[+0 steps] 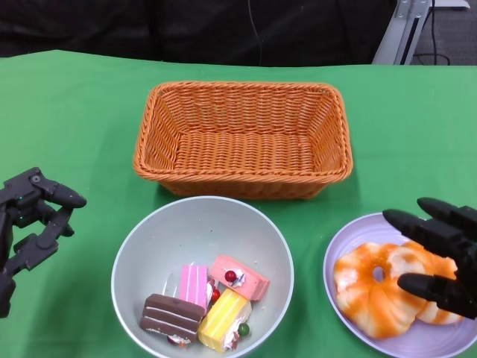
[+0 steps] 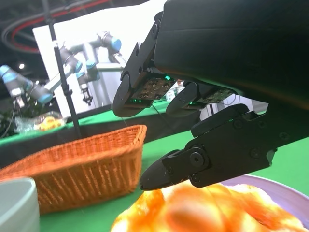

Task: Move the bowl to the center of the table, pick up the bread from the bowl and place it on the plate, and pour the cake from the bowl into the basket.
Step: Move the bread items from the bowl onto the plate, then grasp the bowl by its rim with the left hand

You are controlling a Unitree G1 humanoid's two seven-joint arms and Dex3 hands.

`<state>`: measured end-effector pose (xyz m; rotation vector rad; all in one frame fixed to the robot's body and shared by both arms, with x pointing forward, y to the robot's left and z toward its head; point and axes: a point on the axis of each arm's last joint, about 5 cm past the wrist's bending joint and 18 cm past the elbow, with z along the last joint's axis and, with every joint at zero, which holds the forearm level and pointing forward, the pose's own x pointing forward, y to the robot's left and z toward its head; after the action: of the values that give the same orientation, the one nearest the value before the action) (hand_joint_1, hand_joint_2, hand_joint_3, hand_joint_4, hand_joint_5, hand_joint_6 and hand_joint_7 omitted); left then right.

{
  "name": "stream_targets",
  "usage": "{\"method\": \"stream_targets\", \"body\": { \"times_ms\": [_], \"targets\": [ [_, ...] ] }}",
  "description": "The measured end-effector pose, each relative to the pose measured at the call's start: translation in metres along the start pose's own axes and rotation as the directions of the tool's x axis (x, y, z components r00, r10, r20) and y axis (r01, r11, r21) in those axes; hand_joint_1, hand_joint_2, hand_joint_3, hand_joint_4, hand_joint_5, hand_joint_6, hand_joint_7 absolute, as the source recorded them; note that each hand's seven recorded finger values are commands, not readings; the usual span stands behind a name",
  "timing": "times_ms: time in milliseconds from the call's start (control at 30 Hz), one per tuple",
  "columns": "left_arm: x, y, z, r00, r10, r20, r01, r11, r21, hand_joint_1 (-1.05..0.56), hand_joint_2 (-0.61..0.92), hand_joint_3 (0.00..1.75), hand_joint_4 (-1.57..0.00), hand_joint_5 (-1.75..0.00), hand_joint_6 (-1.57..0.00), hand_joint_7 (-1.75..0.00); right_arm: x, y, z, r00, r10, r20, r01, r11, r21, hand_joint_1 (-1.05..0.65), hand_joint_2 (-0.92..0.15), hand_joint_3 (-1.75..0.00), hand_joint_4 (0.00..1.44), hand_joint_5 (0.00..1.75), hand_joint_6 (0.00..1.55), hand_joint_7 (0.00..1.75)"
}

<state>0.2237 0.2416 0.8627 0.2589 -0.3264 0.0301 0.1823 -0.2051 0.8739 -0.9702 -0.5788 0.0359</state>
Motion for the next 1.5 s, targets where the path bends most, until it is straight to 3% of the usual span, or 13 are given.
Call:
{"method": "stream_targets", "body": {
  "times_ms": [133, 200, 267, 333, 467, 600, 733, 867, 967, 1400, 1433, 1467, 1500],
  "targets": [
    [0.0, 0.0, 0.0, 1.0, 0.0, 0.0, 0.0, 1.0, 0.0, -0.05, 0.88, 0.5, -0.73, -1.55, -0.73, -1.19, 0.002, 0.0, 0.002, 1.0, -0.013, -0.007, 0.013, 0.999, 0.034, -0.5, -0.88, -0.07, 0.63, 0.04, 0.65, 0.0],
    [0.0, 0.0, 0.0, 1.0, 0.0, 0.0, 0.0, 1.0, 0.0, -0.05, 0.88, 0.5, -0.73, -1.55, -0.73, -1.19, 0.004, 0.0, 0.008, 0.999, -0.03, -0.035, 0.034, 0.99, 0.137, -0.42, -0.88, -0.05, 0.8, 0.12, 0.69, 0.02],
    [0.0, 0.0, 0.0, 1.0, -0.001, 0.0, 0.001, 1.0, 0.0, -0.05, 0.88, 0.51, -0.73, -1.55, -0.73, -1.19, 0.009, 0.001, 0.02, 0.997, -0.064, -0.053, 0.077, 0.949, 0.304, -0.4, -0.89, -0.04, 0.84, 0.15, 0.69, 0.01],
    [0.0, 0.0, 0.0, 1.0, -0.002, 0.0, 0.002, 1.0, 0.001, -0.05, 0.88, 0.5, -0.74, -1.55, -0.73, -1.19, 0.014, -0.001, 0.033, 0.995, -0.088, -0.054, 0.103, 0.883, 0.458, -0.39, -0.89, -0.03, 0.85, 0.15, 0.69, 0.01],
    [0.0, 0.0, 0.0, 1.0, -0.002, 0.001, 0.002, 1.0, 0.001, -0.06, 0.88, 0.5, -0.73, -1.54, -0.73, -1.19, 0.018, -0.007, 0.044, 0.996, -0.08, -0.039, 0.088, 0.818, 0.568, -0.39, -0.9, -0.02, 0.85, 0.16, 0.68, 0.01],
    [0.0, 0.0, 0.0, 1.0, -0.002, 0.002, 0.002, 1.0, 0.001, -0.05, 0.88, 0.51, -0.73, -1.54, -0.74, -1.19, 0.019, -0.009, 0.051, 0.998, -0.052, -0.042, 0.067, 0.766, 0.639, -0.4, -0.9, -0.01, 0.84, 0.16, 0.68, 0.01],
    [0.0, 0.0, 0.0, 1.0, -0.002, 0.002, 0.002, 1.0, 0.001, -0.05, 0.88, 0.51, -0.73, -1.54, -0.73, -1.19, 0.019, -0.013, 0.052, 0.998, -0.045, -0.05, 0.067, 0.748, 0.66, -0.4, -0.91, -0.01, 0.83, 0.17, 0.68, 0.01],
    [0.0, 0.0, 0.0, 1.0, -0.002, 0.003, 0.002, 1.0, 0.002, -0.05, 0.88, 0.5, -0.73, -1.54, -0.74, -1.18, 0.019, -0.015, 0.059, 0.998, -0.027, -0.058, 0.061, 0.676, 0.734, -0.43, -0.92, -0.02, 0.84, 0.19, 0.7, 0.01],
    [0.0, 0.0, 0.0, 1.0, -0.002, 0.004, 0.002, 1.0, 0.002, -0.04, 0.88, 0.51, -0.73, -1.54, -0.74, -1.18, 0.019, -0.016, 0.063, 0.998, -0.014, -0.058, 0.053, 0.642, 0.765, -0.44, -0.92, -0.03, 0.86, 0.2, 0.7, 0.02],
    [0.002, 0.0, 0.002, 1.0, -0.005, 0.017, 0.005, 1.0, 0.003, -0.04, 0.87, 0.52, -0.73, -1.52, -0.74, -1.16, 0.018, -0.016, 0.066, 0.999, 0.028, -0.042, 0.02, 0.549, 0.836, -0.37, -0.92, -0.06, 0.86, 0.26, 0.73, 0.03],
    [0.002, 0.0, 0.002, 1.0, -0.006, 0.021, 0.006, 1.0, 0.004, -0.05, 0.86, 0.53, -0.74, -1.49, -0.75, -1.14, 0.018, -0.016, 0.066, 0.999, 0.029, -0.045, 0.022, 0.534, 0.845, -0.27, -0.89, -0.1, 0.78, 0.81, 0.84, 0.26],
    [0.001, 0.0, 0.004, 0.999, -0.009, 0.033, 0.009, 1.0, 0.007, -0.05, 0.84, 0.54, -0.75, -1.46, -0.77, -1.11, 0.018, -0.016, 0.067, 0.998, 0.03, -0.053, 0.03, 0.508, 0.861, -0.22, -0.85, -0.17, 0.72, 1.09, 0.8, 0.55],
    [0.001, 0.0, 0.005, 0.999, -0.012, 0.051, 0.011, 1.0, 0.01, -0.05, 0.83, 0.54, -0.75, -1.43, -0.78, -1.09, 0.019, -0.016, 0.069, 0.998, 0.028, -0.06, 0.039, 0.485, 0.874, -0.2, -0.78, -0.32, 0.69, 1.24, 0.74, 0.79]
  ]
}}
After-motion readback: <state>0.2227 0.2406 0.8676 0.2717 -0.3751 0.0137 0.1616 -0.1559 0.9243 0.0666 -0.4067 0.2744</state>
